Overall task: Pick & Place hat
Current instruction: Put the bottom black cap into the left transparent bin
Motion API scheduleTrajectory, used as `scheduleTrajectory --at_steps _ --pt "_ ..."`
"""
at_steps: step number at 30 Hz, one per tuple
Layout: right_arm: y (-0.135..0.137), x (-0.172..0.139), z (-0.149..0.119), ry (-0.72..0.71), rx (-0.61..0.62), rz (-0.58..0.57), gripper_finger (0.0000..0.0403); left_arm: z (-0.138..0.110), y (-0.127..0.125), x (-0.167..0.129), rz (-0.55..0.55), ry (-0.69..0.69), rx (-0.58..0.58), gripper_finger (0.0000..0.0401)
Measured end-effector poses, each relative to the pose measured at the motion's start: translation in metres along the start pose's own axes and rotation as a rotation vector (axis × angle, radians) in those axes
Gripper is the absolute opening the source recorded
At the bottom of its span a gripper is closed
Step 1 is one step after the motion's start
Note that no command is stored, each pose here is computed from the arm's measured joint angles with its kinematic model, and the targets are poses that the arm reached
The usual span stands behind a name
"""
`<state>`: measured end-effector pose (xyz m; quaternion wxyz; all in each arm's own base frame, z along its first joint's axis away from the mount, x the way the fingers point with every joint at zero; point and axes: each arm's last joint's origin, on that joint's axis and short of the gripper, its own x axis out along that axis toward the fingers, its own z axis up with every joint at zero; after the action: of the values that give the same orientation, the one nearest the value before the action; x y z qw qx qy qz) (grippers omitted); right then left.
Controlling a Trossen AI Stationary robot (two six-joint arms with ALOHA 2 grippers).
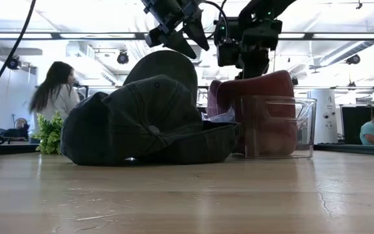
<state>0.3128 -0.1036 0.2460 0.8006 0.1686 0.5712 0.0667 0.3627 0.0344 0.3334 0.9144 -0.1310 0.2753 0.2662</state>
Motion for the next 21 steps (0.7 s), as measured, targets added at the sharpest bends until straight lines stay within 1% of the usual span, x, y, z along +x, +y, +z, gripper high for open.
scheduleTrajectory --at_steps 2,4,5,7,9,14,17,21 --pt "0.003 0.001 0.001 0.019 -0.041 -0.092 0.0207 0.000 0.000 0.000 0.001 0.001 0.000 0.0222" --pt "0.006 -0.002 0.000 0.030 -0.105 -0.191 0.0224 0.000 0.001 0.000 0.001 0.001 0.003 0.0222" --pt "0.009 -0.006 0.000 0.023 -0.138 -0.222 0.0231 0.000 0.001 0.000 0.002 0.002 0.010 0.0222" --pt "0.015 -0.016 0.000 -0.019 -0.179 -0.257 0.0244 -0.001 0.002 0.001 0.009 0.014 0.050 0.0222" --pt "0.021 -0.027 -0.002 -0.067 -0.191 -0.266 0.0252 -0.002 0.006 0.000 0.024 0.035 0.084 0.0222" --pt "0.030 -0.052 -0.009 -0.139 -0.160 -0.355 0.0257 0.000 0.019 -0.006 0.059 0.064 0.103 0.0222" --pt "0.038 -0.053 -0.014 -0.158 -0.122 -0.341 0.0254 0.004 0.022 -0.008 0.035 0.055 0.123 0.0222" --pt "0.057 -0.034 -0.019 -0.124 -0.116 -0.288 0.0243 0.002 0.018 -0.008 -0.083 0.092 0.179 0.0222"
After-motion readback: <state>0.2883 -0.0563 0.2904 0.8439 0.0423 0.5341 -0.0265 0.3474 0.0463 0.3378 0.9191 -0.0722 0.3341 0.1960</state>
